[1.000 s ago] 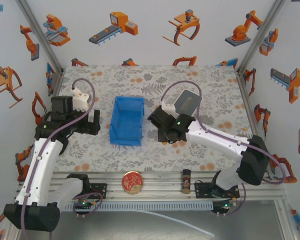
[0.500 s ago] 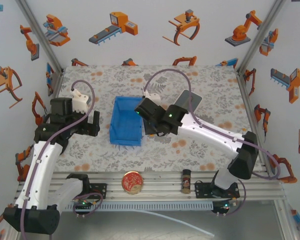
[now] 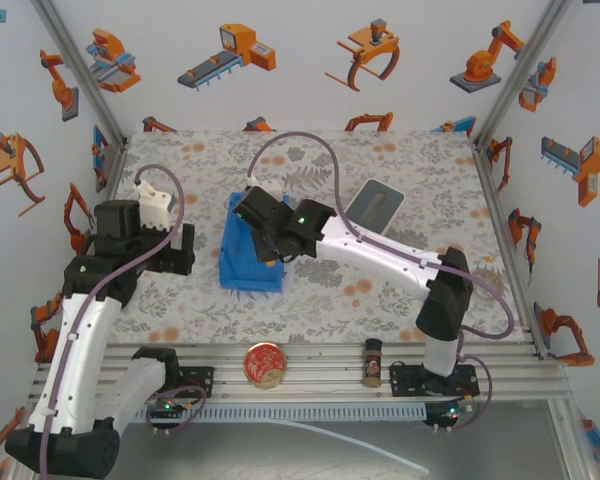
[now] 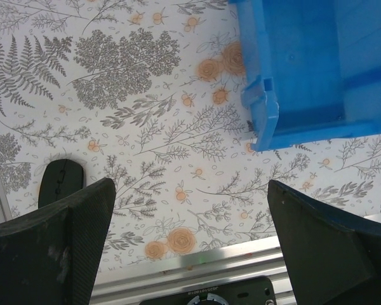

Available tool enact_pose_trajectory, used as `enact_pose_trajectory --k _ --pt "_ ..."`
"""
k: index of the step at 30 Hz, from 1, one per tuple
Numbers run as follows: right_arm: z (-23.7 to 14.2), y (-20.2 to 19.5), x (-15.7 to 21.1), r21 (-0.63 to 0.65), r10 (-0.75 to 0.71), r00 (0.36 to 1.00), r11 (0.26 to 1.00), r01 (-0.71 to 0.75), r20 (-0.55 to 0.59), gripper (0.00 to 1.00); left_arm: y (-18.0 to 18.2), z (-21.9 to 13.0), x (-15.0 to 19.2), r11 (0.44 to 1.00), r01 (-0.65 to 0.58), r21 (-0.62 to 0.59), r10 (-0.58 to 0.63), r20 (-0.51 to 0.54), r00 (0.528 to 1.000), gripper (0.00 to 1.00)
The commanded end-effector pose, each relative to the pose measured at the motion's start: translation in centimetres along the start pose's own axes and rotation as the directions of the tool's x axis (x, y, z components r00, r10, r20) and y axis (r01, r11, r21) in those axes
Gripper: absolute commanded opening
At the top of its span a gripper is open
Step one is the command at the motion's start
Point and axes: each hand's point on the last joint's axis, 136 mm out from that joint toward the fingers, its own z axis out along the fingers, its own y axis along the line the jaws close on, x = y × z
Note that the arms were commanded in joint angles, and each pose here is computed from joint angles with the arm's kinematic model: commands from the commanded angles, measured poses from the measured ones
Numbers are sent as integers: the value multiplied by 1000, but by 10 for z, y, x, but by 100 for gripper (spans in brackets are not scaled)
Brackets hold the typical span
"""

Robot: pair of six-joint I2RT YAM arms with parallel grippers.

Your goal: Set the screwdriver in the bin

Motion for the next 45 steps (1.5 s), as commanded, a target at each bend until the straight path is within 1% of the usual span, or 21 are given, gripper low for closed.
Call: enact_pose_trajectory --k 1,10,20,23,31,41,45 --pt "3 14 -6 -31 -19 1000 999 19 12 20 5 -10 -1 999 19 -36 -19 17 1000 97" --pt "39 25 3 -32 -23 999 999 22 -30 20 3 -13 -1 998 58 -21 -57 14 998 97" --pt "79 29 6 26 -38 998 999 40 -57 20 -4 -22 -11 999 50 21 -51 36 998 97" --pt "90 24 9 71 -45 996 996 50 -71 20 -6 -24 -11 998 51 29 -52 38 998 97" --pt "121 17 21 116 -40 993 992 53 -112 20 -8 -23 -7 998 50 42 -52 30 998 97" --pt "133 13 25 123 -7 994 992 20 -105 20 -9 -20 -6 998 52 46 -53 25 998 97" --pt "144 10 27 125 5 992 992 11 -123 20 -10 -19 -8 997 58 53 -59 25 998 97"
